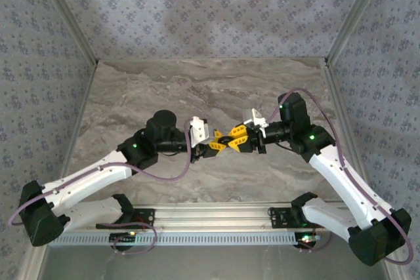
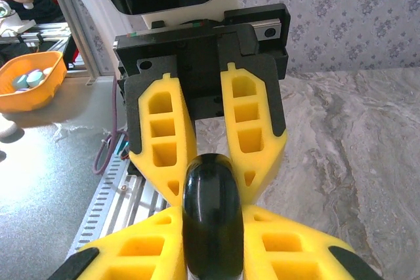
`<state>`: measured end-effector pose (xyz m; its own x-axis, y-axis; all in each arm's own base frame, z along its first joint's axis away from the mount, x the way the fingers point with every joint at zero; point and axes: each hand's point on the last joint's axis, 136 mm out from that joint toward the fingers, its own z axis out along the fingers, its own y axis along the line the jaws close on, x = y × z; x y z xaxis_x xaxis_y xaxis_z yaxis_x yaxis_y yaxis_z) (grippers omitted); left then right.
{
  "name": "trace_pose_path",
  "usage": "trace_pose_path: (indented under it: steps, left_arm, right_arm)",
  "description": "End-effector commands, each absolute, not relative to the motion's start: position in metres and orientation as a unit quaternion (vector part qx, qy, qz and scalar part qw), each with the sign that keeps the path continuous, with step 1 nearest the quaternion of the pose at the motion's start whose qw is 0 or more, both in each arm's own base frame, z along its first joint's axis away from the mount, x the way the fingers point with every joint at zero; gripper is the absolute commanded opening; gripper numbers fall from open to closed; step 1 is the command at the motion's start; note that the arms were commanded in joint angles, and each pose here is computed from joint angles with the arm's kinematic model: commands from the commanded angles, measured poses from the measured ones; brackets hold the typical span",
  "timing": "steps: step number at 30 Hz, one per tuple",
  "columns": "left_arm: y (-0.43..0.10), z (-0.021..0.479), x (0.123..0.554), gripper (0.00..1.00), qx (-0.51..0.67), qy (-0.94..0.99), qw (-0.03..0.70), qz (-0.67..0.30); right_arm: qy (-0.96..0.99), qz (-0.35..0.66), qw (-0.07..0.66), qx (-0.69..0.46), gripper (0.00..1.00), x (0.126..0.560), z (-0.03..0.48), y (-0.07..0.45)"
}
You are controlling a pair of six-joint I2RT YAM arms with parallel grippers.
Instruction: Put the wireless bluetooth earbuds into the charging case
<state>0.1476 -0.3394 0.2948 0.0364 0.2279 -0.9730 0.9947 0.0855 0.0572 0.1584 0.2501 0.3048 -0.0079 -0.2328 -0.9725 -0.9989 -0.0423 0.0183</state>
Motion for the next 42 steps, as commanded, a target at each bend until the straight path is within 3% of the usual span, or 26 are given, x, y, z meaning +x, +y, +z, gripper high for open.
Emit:
trace_pose_path:
  steps: [1,9,16,32,42]
  left_arm:
    - [-0.342,0.309,0.145,0.21,0.551,0.545,0.480,-0.410]
    - [-0.341,0.310,0.144,0.21,0.551,0.544,0.482,-0.411]
    - [-0.342,0.310,0.144,0.20,0.552,0.543,0.480,-0.413]
    - [-0.341,0.314,0.147,0.20,0.541,0.543,0.493,-0.411]
    - [-0.330,0.305,0.169,0.20,0.481,0.568,0.512,-0.428]
  right_arm:
    - [0.542,0.445,0.431,-0.568,0.25,0.157,0.312,0.250]
    - [0.587,0.394,0.460,-0.537,0.45,0.181,0.309,0.244]
    - [0.607,0.381,0.476,-0.510,0.51,0.196,0.313,0.238]
    - [0.626,0.374,0.482,-0.485,0.55,0.207,0.309,0.233]
    - [0.639,0.410,0.475,-0.445,0.66,0.206,0.330,0.230]
